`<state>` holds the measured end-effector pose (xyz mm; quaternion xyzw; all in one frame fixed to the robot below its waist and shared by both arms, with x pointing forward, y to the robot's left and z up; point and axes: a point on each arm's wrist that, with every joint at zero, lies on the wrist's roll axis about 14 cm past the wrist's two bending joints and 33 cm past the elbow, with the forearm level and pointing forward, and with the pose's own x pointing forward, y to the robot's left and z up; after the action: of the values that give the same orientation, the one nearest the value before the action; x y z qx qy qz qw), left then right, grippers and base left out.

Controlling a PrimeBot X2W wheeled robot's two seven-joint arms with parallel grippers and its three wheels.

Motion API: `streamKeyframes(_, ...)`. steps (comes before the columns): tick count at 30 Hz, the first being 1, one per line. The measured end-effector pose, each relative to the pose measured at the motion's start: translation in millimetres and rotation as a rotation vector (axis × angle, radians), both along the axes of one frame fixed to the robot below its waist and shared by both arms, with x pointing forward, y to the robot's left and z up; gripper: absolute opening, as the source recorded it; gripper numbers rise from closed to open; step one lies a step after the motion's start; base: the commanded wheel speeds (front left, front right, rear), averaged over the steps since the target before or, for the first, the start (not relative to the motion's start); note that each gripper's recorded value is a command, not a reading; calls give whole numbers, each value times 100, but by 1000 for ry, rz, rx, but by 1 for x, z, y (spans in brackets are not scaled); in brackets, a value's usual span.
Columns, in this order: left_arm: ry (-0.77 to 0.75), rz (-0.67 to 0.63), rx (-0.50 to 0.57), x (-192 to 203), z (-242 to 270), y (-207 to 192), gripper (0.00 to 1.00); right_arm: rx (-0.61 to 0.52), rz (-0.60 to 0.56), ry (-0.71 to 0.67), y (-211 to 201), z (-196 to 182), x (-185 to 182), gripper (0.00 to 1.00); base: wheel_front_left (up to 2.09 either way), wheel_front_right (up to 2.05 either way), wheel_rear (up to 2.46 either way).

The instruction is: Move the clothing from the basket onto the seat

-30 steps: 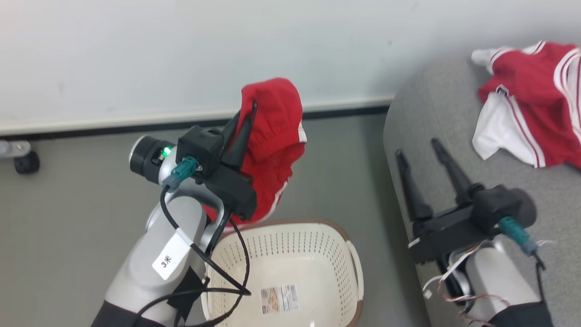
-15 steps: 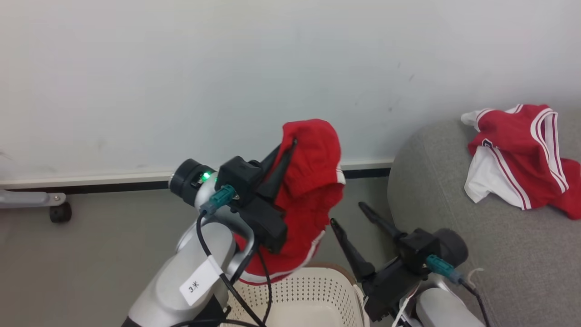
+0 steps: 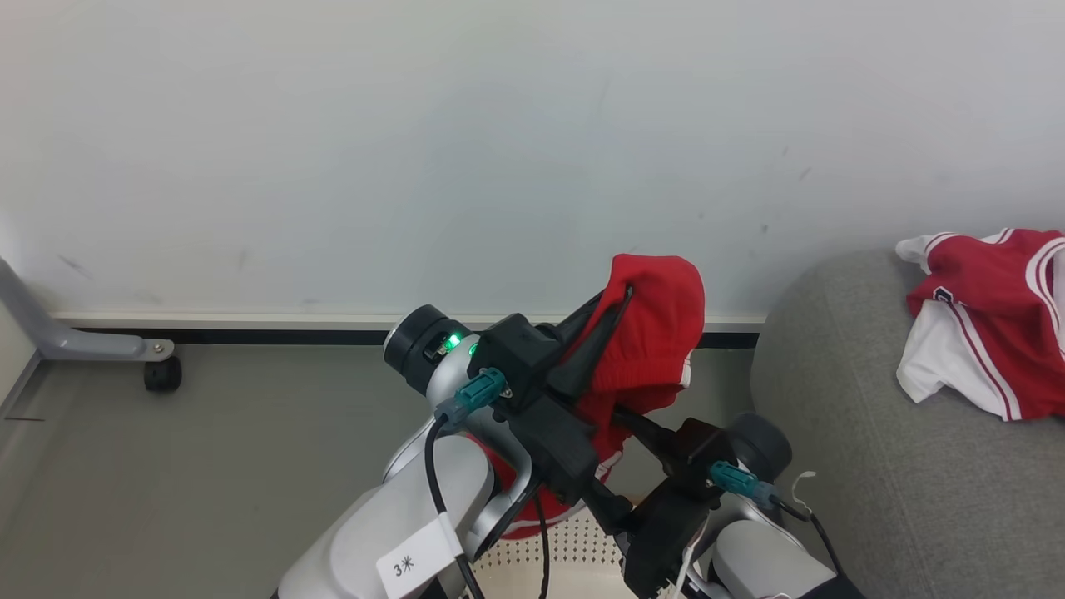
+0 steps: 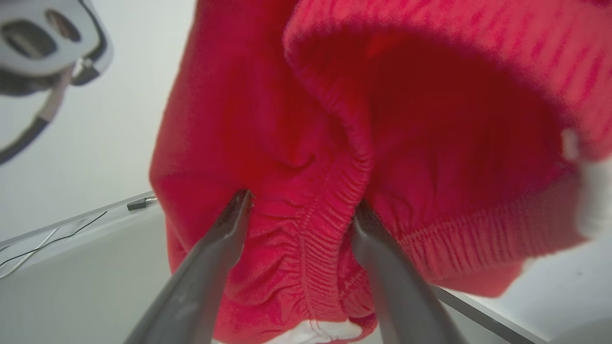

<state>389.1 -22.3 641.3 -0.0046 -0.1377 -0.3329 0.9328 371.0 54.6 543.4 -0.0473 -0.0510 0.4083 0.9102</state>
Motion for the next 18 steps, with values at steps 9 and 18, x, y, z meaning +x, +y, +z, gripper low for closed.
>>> streamKeyframes(9,45,69,-19,10,-8,16,0,1,55,16,17,2,3,0,0,0,0)
streamKeyframes(18,155,159,-50,24,-42,41,100,13,-6,19,-10,5,23,0,0,0,0)
